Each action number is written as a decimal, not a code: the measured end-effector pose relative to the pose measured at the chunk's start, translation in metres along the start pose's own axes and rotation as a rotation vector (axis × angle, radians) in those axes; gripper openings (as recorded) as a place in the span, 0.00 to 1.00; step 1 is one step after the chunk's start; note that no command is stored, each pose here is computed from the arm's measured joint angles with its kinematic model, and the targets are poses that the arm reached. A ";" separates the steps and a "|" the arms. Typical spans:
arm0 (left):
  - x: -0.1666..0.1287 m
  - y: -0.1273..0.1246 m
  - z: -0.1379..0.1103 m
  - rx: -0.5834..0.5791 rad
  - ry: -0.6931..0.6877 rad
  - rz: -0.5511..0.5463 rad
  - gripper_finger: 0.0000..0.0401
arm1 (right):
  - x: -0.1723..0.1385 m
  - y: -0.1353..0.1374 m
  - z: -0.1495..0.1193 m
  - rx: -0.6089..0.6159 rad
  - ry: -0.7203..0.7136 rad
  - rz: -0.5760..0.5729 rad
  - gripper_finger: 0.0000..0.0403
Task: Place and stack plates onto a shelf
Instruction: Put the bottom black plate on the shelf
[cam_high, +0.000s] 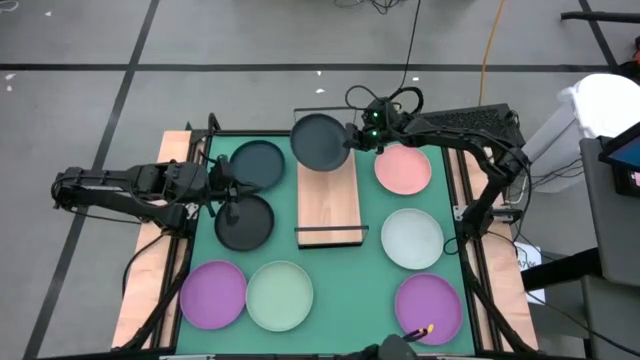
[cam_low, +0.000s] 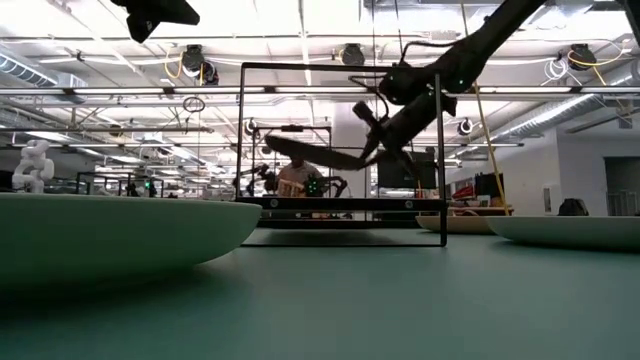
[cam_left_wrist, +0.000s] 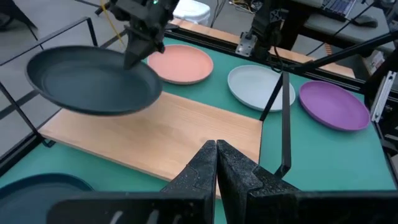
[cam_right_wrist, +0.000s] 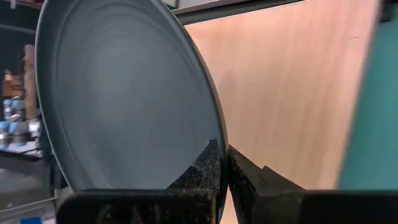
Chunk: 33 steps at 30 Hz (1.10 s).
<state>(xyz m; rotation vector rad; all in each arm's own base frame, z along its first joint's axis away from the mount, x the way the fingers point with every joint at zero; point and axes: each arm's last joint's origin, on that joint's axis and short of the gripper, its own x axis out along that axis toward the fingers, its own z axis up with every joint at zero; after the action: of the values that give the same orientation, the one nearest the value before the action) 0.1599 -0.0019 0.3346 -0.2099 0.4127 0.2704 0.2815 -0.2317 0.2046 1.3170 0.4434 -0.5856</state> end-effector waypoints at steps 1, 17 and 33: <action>0.000 0.000 0.000 0.000 0.000 0.000 0.04 | 0.002 -0.002 0.001 0.000 0.000 -0.007 0.01; 0.000 0.000 0.000 -0.001 0.000 0.001 0.04 | 0.018 -0.022 0.009 0.022 -0.094 -0.116 0.01; 0.000 0.000 0.000 0.002 -0.001 0.001 0.04 | 0.018 -0.025 0.007 -0.002 -0.109 -0.175 0.01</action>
<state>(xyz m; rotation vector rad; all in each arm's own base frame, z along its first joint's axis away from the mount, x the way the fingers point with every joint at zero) 0.1599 -0.0019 0.3347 -0.2081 0.4123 0.2706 0.2795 -0.2448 0.1762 1.2451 0.4719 -0.7994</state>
